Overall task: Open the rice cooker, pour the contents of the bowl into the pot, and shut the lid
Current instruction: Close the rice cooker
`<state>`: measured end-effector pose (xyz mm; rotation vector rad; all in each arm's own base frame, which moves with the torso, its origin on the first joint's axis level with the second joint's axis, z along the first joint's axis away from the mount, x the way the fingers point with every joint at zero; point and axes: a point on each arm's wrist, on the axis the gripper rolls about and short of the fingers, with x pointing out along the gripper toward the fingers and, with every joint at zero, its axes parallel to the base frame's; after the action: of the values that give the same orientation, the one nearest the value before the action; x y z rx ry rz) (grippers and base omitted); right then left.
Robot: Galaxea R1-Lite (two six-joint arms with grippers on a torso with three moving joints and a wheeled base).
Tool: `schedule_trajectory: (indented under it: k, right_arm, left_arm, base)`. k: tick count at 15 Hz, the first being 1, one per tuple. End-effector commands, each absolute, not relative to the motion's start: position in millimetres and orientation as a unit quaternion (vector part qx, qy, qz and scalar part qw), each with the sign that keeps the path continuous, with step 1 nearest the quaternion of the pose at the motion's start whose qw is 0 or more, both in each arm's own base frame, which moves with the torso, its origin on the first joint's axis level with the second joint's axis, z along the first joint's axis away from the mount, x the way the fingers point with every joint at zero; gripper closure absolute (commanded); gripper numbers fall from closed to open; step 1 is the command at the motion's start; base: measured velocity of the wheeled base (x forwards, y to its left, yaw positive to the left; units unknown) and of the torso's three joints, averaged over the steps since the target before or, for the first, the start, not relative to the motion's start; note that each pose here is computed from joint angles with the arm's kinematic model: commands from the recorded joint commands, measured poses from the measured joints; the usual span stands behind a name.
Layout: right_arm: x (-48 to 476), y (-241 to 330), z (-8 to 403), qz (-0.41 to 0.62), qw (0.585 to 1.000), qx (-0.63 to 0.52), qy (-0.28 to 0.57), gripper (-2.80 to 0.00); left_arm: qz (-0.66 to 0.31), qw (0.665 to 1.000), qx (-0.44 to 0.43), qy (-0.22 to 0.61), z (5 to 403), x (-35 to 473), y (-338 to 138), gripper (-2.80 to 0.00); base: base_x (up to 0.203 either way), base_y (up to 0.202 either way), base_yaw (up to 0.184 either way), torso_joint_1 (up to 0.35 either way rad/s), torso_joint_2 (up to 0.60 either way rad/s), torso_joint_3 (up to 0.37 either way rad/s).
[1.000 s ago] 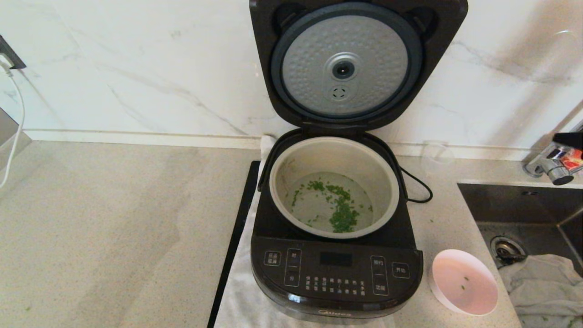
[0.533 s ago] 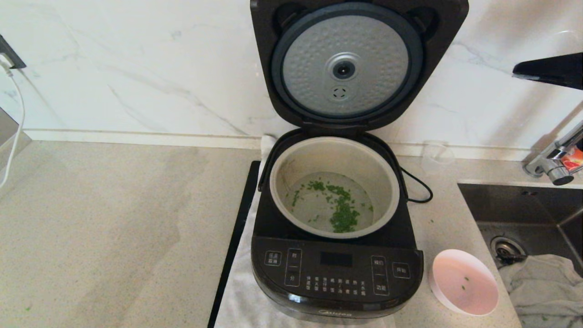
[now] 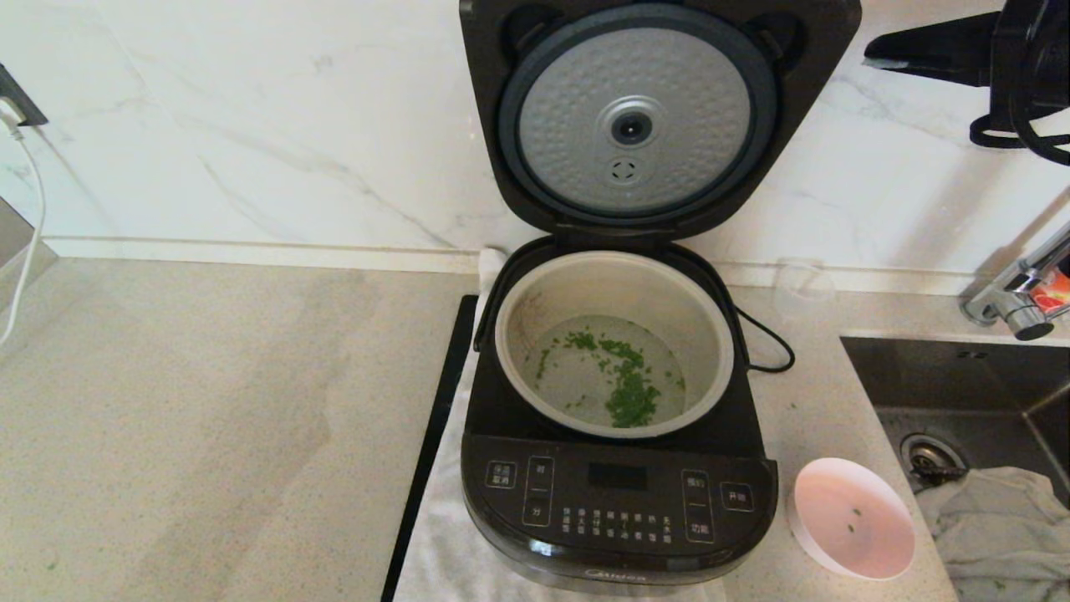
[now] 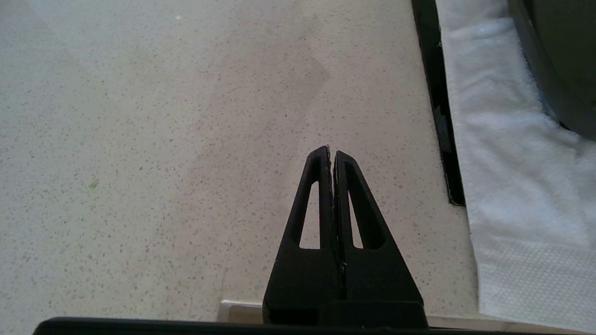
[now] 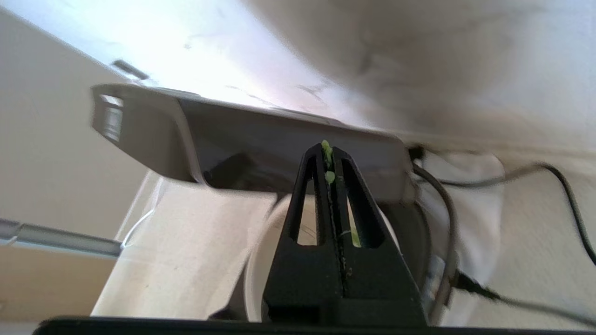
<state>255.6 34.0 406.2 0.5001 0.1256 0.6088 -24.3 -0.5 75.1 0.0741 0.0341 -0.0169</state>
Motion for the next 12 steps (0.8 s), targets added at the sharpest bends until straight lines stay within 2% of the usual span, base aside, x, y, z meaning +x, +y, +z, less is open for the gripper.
schedule_trajectory:
  k: [1, 6, 8, 12]
  right_arm:
    - [275.4, 39.0, 406.3, 0.309, 0.917, 0.243, 0.064, 0.00]
    - [304.2, 45.2, 399.2, 0.315, 0.915, 0.243, 0.067, 0.00]
    - [315.4, 46.4, 400.7, 0.324, 0.915, 0.237, 0.045, 0.00]
    - [320.4, 47.9, 404.6, 0.347, 0.909, 0.230, 0.035, 0.00]
  left_arm:
    - [-0.008, 0.999, 0.037, 0.017, 75.0, -24.4, -0.5, 0.00]
    - [-0.008, 0.999, 0.037, 0.017, 75.0, -24.4, -0.5, 0.00]
    - [-0.009, 0.999, 0.037, 0.017, 75.0, -24.4, -0.5, 0.00]
    - [-0.008, 0.999, 0.037, 0.017, 75.0, -24.4, -0.5, 0.00]
  base:
    - [0.000, 0.000, 0.000, 0.000, 0.00, 0.000]
    - [0.000, 0.000, 0.000, 0.000, 0.00, 0.000]
    - [0.000, 0.000, 0.000, 0.000, 0.00, 0.000]
    - [0.000, 0.000, 0.000, 0.000, 0.00, 0.000]
